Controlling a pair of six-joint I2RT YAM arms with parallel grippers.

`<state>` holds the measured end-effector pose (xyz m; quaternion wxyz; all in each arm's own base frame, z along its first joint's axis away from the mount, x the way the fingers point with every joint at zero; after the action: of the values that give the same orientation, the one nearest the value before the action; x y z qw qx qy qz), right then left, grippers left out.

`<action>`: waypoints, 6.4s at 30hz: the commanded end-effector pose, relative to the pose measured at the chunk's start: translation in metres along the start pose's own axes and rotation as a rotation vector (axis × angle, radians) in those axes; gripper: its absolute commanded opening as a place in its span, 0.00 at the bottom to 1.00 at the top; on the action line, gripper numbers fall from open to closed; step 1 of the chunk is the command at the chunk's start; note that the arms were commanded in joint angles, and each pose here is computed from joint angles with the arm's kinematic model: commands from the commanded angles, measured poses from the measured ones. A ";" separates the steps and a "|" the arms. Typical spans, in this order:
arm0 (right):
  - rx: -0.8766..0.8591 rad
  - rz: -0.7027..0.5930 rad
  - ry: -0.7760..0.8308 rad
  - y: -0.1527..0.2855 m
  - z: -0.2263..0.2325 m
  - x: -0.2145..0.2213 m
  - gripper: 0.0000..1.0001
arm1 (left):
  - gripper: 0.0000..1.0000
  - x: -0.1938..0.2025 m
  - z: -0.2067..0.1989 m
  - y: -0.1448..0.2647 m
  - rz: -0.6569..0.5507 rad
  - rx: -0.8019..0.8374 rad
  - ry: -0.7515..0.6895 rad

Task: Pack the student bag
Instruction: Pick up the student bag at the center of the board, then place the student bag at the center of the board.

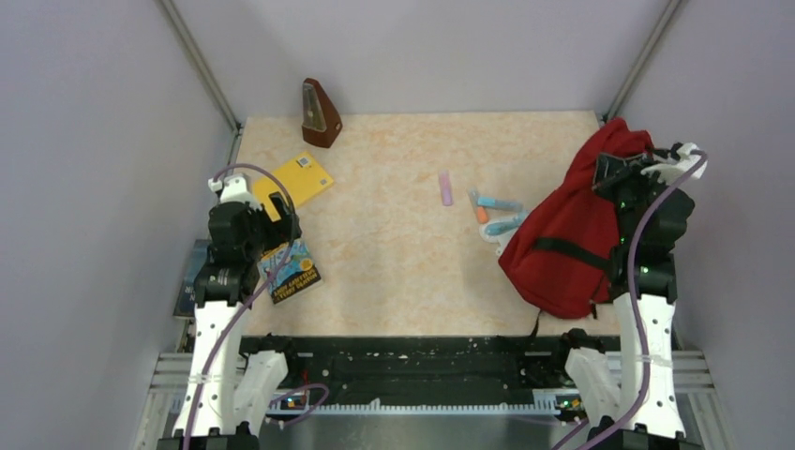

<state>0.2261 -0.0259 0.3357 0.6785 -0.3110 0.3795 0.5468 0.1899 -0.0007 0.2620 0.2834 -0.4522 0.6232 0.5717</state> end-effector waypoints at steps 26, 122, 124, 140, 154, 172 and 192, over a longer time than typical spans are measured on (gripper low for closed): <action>-1.565 0.398 -0.104 0.081 0.209 -0.034 0.00 | 0.91 -0.048 -0.093 0.070 -0.360 1.037 -0.178; -0.319 0.344 0.300 0.019 0.097 0.101 0.92 | 0.00 -0.024 -0.068 0.005 -0.139 0.326 -0.261; -0.266 0.338 0.310 0.017 0.093 0.100 0.92 | 0.00 -0.024 -0.066 0.004 -0.135 0.298 -0.262; -0.375 0.651 0.114 0.033 0.073 0.192 0.96 | 0.00 -0.019 -0.059 -0.007 -0.074 0.193 -0.263; -0.470 0.883 0.067 0.037 0.118 0.286 0.90 | 0.00 -0.018 -0.060 -0.008 -0.078 0.212 -0.273; -0.377 0.874 0.206 0.000 0.133 0.317 0.00 | 0.00 -0.016 -0.059 -0.011 -0.066 0.189 -0.282; -0.090 0.924 0.324 0.087 0.033 0.261 0.00 | 0.01 0.001 -0.058 -0.038 0.112 0.120 -0.319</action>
<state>0.1964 0.1738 0.1448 0.2856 -0.2509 0.5063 0.7740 0.2170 -0.0615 0.2344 0.3615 -0.2677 0.6625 0.5989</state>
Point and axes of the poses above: each gripper's point midway between its finger pads, its own y axis back along the fingers, its own z axis along the line the jaws close on, x = y × z, the point moved 9 cm from there along y, back along the fingers, and after that the axes turned 4 degrees about -y, right-handed, at the moved point
